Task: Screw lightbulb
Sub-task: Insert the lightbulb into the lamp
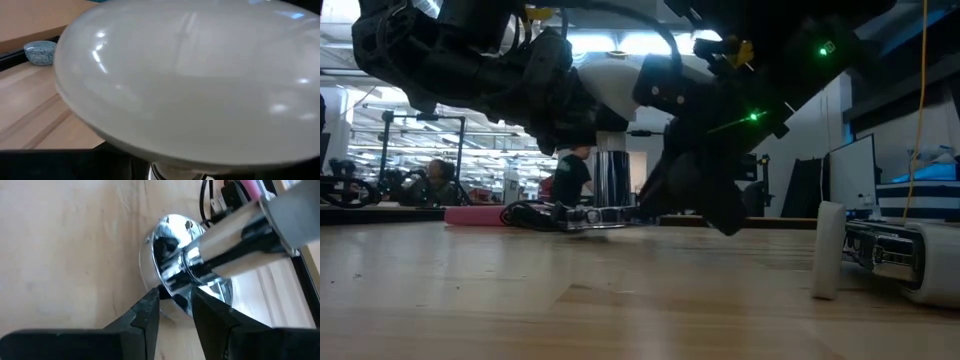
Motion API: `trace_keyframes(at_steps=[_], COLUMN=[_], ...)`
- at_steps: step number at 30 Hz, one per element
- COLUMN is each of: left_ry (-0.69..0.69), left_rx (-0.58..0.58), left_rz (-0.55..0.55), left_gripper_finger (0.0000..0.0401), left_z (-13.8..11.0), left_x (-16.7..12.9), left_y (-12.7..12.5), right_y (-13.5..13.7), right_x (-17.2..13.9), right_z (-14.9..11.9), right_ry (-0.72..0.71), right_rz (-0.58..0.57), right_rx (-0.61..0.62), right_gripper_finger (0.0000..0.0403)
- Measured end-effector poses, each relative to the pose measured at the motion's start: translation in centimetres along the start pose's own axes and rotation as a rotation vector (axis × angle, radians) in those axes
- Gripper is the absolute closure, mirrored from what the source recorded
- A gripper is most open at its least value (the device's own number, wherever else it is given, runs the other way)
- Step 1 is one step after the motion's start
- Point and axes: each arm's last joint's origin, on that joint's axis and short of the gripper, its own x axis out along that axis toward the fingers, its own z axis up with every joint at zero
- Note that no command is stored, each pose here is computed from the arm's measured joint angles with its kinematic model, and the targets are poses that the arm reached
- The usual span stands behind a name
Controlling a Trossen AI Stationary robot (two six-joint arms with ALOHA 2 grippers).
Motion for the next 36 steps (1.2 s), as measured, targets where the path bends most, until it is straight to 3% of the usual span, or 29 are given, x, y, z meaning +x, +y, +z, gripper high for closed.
trace_keyframes(at_steps=[14, 23, 26, 36], left_ry=[0.005, 0.007, 0.026, 0.052], left_rx=[-0.015, -0.005, 0.009, 0.149], left_rz=[-0.035, -0.03, -0.022, -0.005], left_gripper_finger=[0.0235, 0.0235, 0.0235, 0.0235], left_z=[0.0, 0.0, -0.2, -0.5], left_x=[0.0, 0.0, 0.0, 0.0], left_y=[-0.2, -0.1, 0.0, 0.1], right_y=[-0.8, -1.3, -1.2, -0.5], right_x=[0.2, 0.7, 0.7, 0.7], right_z=[-0.7, -0.8, -0.8, -0.8], right_ry=[0.058, 0.066, 0.067, 0.077], right_rz=[-0.161, -0.166, -0.137, 0.117], right_rx=[0.045, 0.053, 0.053, 0.06], right_gripper_finger=[0.0288, 0.0288, 0.0288, 0.0288])
